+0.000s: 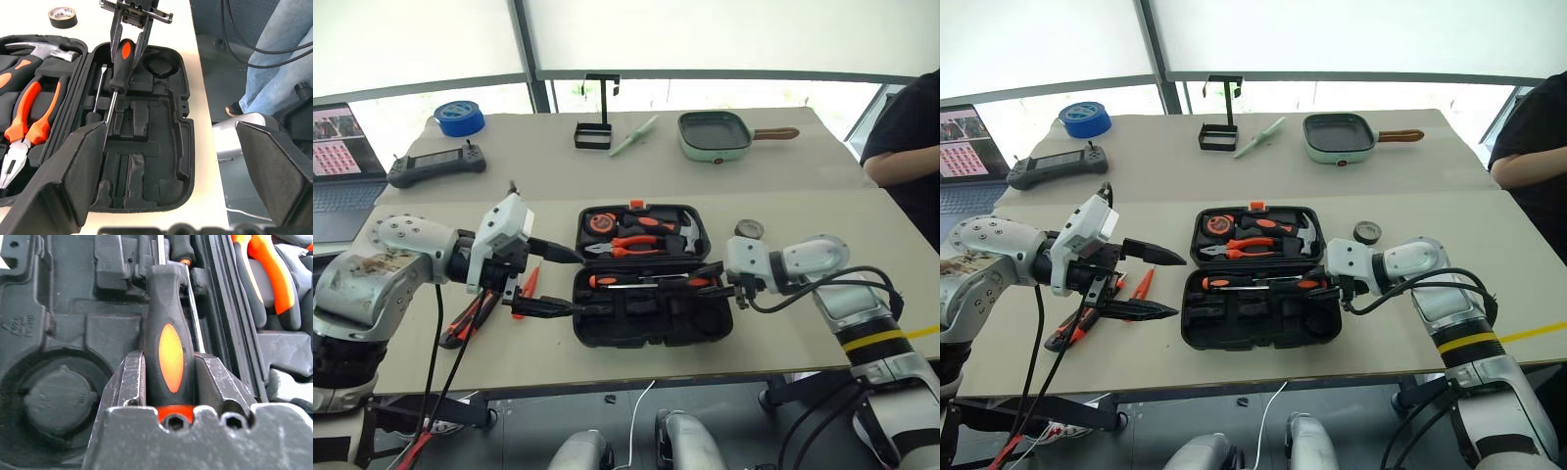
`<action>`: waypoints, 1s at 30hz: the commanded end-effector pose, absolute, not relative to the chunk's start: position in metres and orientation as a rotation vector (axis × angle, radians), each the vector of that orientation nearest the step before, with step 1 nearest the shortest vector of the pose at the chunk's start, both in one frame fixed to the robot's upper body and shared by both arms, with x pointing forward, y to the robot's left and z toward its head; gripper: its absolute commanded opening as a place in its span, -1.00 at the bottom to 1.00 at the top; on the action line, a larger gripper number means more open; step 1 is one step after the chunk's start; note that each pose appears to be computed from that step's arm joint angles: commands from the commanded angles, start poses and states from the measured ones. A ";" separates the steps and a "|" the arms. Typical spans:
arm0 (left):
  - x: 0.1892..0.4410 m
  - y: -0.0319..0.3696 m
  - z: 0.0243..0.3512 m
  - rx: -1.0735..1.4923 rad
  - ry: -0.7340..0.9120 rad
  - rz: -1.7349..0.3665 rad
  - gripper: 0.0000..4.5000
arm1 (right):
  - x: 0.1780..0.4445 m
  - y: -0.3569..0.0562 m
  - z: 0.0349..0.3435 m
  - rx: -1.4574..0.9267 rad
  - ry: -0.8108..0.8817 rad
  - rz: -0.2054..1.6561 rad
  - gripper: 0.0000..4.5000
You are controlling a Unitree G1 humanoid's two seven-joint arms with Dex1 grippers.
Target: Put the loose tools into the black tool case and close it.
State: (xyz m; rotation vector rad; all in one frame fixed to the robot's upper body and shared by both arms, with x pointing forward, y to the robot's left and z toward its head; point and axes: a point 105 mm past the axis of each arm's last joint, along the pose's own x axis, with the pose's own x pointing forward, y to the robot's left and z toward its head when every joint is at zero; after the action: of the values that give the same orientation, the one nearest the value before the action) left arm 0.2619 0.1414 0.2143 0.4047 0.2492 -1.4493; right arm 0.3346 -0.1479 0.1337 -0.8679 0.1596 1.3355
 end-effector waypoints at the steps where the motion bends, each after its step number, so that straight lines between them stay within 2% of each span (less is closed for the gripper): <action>1: 0.264 0.140 0.219 0.432 0.215 -1.446 1.00 | 0.340 -0.151 0.144 -0.926 0.098 1.316 -0.32; 2: 0.264 0.140 0.219 0.433 0.213 -1.446 1.00 | 0.341 -0.151 0.144 -0.939 0.085 1.309 -0.09; 3: 0.264 0.140 0.220 0.434 0.211 -1.447 1.00 | 0.343 -0.150 0.146 -0.944 0.072 1.298 0.00; 9: 0.267 0.143 0.220 0.439 0.210 -1.442 1.00 | 0.349 -0.134 0.173 -0.821 -0.009 1.279 0.88; 12: 0.267 0.143 0.218 0.442 0.213 -1.440 1.00 | 0.344 -0.118 0.180 -0.670 0.002 1.314 0.88; 17: 0.267 0.144 0.216 0.450 0.215 -1.441 1.00 | 0.339 -0.104 0.171 -0.650 0.035 1.349 0.25; 23: 0.267 0.145 0.216 0.454 0.216 -1.435 1.00 | 0.333 -0.097 0.150 -0.667 0.104 1.394 -0.71; 25: 0.267 0.145 0.216 0.455 0.216 -1.434 1.00 | 0.332 -0.098 0.142 -0.678 0.143 1.402 -0.97; 30: 0.267 0.145 0.215 0.454 0.217 -1.430 1.00 | 0.329 -0.098 0.109 -0.758 0.284 1.401 -0.97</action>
State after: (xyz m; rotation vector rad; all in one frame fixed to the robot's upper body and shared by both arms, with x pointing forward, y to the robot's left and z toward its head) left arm 0.2689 0.1458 0.2099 0.4211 0.2465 -1.4284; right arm 0.3320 -0.0953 0.1267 -0.7170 0.2021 1.4040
